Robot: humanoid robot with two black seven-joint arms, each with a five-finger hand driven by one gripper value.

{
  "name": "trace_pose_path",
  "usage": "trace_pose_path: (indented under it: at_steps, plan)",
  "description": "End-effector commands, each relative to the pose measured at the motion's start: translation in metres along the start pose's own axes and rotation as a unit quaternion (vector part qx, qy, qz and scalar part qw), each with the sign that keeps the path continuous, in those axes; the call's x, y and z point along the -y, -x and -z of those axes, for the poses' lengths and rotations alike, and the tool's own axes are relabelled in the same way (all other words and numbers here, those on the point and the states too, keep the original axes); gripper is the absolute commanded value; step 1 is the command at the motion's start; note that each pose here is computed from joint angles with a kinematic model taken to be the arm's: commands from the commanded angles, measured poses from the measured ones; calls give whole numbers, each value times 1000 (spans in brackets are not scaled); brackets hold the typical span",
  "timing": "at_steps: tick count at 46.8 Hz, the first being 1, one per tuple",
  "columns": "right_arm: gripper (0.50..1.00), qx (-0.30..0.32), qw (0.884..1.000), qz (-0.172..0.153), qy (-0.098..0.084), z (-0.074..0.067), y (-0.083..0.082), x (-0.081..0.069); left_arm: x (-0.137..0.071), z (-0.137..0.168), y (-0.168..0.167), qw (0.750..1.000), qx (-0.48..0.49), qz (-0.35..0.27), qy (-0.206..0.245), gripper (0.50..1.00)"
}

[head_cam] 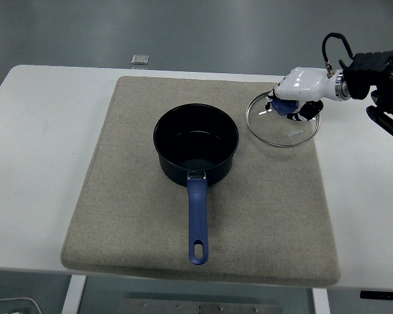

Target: Lift the pot lid and place it to the right of the pot.

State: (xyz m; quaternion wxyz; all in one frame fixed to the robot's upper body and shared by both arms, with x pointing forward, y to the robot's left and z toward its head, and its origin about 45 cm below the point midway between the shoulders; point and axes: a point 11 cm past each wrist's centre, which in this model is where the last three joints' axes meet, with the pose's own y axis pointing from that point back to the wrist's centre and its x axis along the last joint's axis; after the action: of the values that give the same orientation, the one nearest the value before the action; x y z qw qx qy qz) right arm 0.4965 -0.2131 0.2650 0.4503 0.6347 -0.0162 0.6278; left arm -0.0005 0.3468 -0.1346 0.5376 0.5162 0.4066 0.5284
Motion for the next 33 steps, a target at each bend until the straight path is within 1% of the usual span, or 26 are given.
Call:
trace_pose_path:
  at_steps: [1, 5, 19, 26, 33]
  plan:
    - [500, 2, 1000, 0, -1, 1, 2, 1, 0, 0, 0, 1000, 0, 0, 0, 1000]
    - [500, 4, 1000, 0, -2, 2, 7, 2, 0, 0, 0, 1000, 1, 0, 0, 1000]
    - [500, 4, 1000, -2, -2, 2, 6, 2, 0, 0, 0, 1000, 1, 0, -1, 1000]
    - [500, 32, 999, -11, -2, 4, 7, 3, 0, 0, 0, 1000, 0, 0, 0, 1000]
    - [500, 35, 999, -14, -3, 5, 6, 4, 0, 0, 0, 1000, 0, 0, 0, 1000]
